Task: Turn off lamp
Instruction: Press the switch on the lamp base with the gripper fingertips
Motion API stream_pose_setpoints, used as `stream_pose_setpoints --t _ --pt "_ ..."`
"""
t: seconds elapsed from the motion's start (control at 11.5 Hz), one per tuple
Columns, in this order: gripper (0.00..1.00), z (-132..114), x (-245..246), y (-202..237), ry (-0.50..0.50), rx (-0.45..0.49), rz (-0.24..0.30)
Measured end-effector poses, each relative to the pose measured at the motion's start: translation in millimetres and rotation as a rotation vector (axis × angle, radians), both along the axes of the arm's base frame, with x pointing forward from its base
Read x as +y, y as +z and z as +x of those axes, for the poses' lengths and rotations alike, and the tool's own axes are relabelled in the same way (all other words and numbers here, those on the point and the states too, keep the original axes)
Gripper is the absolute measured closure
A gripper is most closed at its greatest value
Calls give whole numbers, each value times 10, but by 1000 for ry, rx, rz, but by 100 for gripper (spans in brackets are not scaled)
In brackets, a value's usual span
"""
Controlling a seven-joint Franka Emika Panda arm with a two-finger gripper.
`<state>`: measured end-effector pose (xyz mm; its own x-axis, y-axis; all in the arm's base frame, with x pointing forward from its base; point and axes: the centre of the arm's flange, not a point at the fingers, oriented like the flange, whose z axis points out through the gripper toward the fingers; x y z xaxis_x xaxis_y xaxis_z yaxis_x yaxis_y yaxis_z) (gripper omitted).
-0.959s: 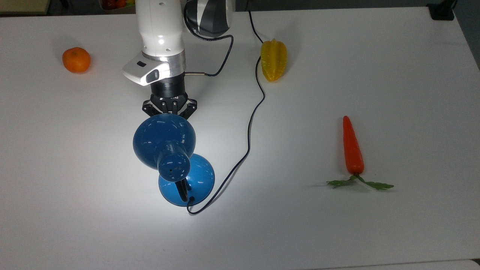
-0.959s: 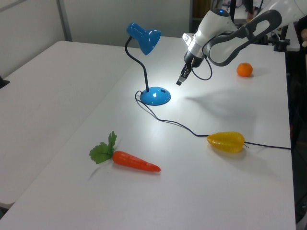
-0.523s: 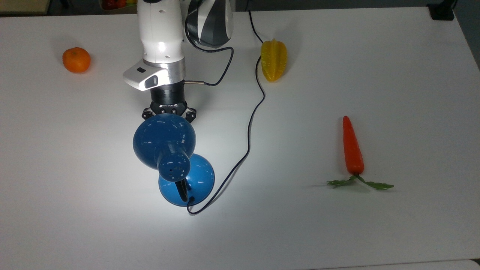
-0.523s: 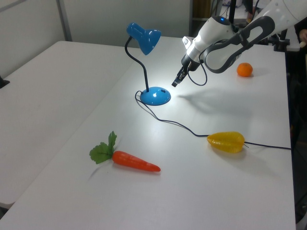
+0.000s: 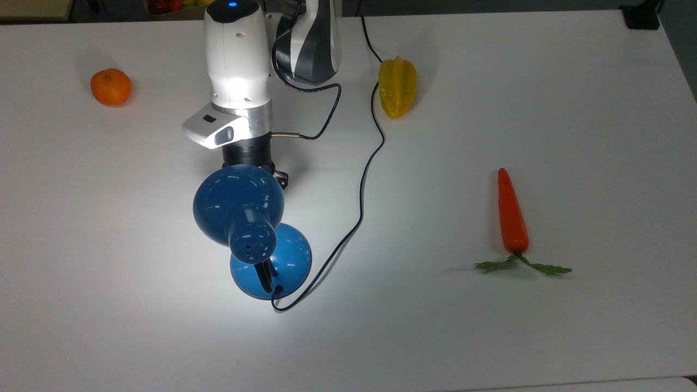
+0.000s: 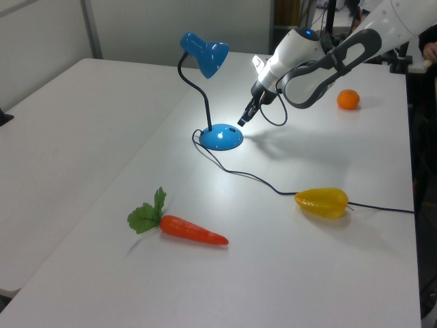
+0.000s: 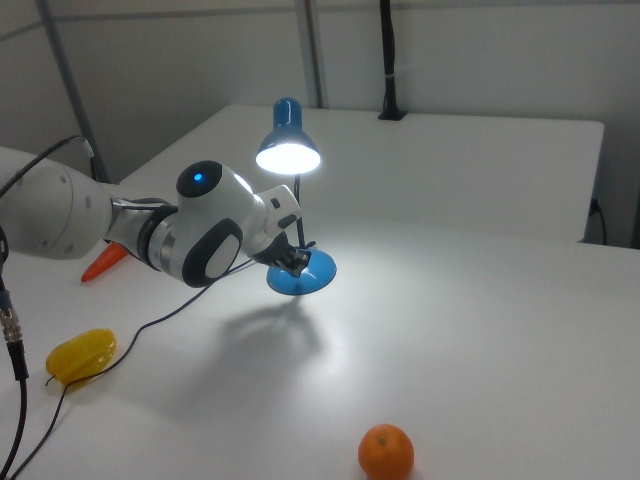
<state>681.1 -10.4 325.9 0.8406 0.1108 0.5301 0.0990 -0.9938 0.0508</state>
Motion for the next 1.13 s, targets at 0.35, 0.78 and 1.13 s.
stream_pose_setpoints --t 0.35,0.78,1.13 --pt "99 107 94 -33 14 -9 2" --pt "99 113 127 -79 19 -4 4" --pt "99 113 127 -92 19 -2 4"
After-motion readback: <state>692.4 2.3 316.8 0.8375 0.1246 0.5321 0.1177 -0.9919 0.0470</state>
